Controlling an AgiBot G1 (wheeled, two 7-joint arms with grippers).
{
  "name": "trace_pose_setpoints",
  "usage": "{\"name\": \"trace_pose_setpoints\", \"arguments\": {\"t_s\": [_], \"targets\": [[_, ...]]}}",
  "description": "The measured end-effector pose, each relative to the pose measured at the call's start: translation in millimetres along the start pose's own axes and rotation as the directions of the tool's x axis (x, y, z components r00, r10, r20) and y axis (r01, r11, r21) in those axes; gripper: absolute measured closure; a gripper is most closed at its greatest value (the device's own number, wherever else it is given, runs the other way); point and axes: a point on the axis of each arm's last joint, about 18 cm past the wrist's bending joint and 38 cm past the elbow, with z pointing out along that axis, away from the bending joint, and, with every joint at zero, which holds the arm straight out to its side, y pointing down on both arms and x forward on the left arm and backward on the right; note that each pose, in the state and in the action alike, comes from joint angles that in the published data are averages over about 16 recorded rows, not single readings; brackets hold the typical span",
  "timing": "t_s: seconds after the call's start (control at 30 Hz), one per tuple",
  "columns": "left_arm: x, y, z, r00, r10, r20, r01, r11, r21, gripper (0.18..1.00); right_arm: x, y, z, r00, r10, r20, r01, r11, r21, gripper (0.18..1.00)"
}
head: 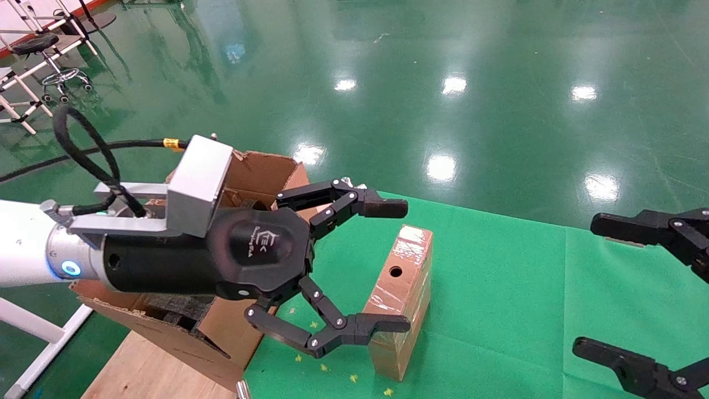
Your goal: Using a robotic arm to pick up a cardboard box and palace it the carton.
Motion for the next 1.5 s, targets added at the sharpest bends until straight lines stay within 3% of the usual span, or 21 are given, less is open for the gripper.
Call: {"name": "trace_pose_setpoints", "arguments": {"t_s": [0.7, 1.0, 1.23, 1.5], "targets": [[-0.1, 0.6, -0.2, 1.0, -0.006, 0.0, 0.006, 1.0, -0.005, 0.183, 0.0, 0.0, 0.0, 1.0, 0.0, 0.0, 0.0, 1.0, 0.0, 0.18], [-7.3, 3.8, 3.1, 0.999, -0.05, 0.004, 0.05, 0.993, -0.106, 0.183, 0.0, 0.0, 0.0, 1.0, 0.0, 0.0, 0.0, 1.0, 0.0, 0.221], [-22.7, 8.4, 13.1, 0.992, -0.119, 0.031, 0.123, 0.956, -0.267, 0.183, 0.0, 0.0, 0.0, 1.0, 0.0, 0.0, 0.0, 1.0, 0.0, 0.301], [-43.7, 14.4, 30.1, 0.977, -0.192, 0.097, 0.215, 0.876, -0.432, 0.183, 0.0, 0.0, 0.0, 1.0, 0.0, 0.0, 0.0, 1.0, 0.0, 0.446]]}}
